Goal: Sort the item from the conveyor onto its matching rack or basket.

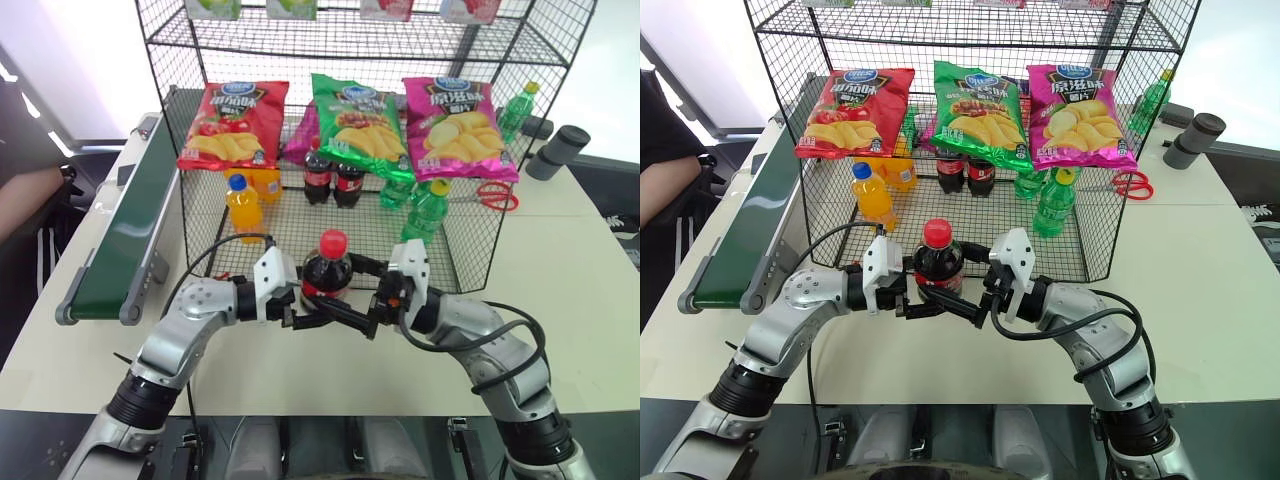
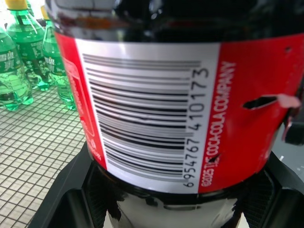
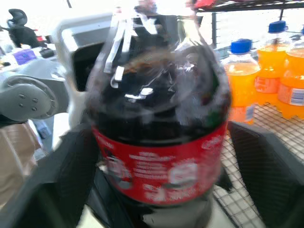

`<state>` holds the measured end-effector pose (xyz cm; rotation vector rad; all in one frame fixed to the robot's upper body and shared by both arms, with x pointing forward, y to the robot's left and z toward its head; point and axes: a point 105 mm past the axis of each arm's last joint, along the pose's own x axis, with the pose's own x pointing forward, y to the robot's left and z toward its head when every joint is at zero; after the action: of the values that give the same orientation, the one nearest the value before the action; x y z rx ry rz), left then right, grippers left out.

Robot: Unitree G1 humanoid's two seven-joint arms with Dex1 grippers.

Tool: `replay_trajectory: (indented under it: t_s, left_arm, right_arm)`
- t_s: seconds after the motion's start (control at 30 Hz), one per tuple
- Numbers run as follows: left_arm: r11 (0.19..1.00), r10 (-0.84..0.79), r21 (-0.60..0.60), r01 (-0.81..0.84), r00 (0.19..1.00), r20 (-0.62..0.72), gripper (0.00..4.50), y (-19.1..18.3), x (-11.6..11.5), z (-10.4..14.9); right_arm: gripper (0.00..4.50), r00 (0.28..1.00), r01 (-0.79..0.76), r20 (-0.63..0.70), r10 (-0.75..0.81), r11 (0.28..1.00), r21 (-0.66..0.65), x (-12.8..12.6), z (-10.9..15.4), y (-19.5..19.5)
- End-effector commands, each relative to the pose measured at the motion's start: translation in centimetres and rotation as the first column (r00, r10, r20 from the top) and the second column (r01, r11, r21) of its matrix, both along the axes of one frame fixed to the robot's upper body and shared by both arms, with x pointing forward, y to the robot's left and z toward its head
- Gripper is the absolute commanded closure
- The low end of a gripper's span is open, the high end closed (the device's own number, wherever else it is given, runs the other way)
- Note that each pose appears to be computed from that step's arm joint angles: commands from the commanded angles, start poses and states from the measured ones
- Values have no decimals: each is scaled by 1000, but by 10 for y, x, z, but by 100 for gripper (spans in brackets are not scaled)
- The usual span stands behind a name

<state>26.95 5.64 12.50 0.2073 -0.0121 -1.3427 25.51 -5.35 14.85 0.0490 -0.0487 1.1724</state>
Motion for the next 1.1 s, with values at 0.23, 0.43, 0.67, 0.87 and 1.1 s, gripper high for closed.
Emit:
replay_trajectory:
  t_s: [0.23,0.43,0.67,0.87,1.1]
  left_arm:
    - [1000,26,-16,-25,998,64,3,3,1,10]
    - [965,263,-8,-263,965,-5,3,51,13,-12]
    - [806,589,-58,-589,808,-14,3,108,15,-22]
    - [766,641,-62,-640,768,-13,3,116,9,-24]
    - [773,629,-100,-627,777,-6,3,110,6,-17]
  right_arm:
    - [158,998,4,65,-7,999,41,3,18,2]
    - [158,971,208,110,-214,976,64,37,18,-14]
    - [158,890,427,152,-430,903,52,83,0,-25]
    - [158,826,541,139,-546,837,79,119,-13,-18]
    - [158,795,594,80,-602,798,104,148,-23,-7]
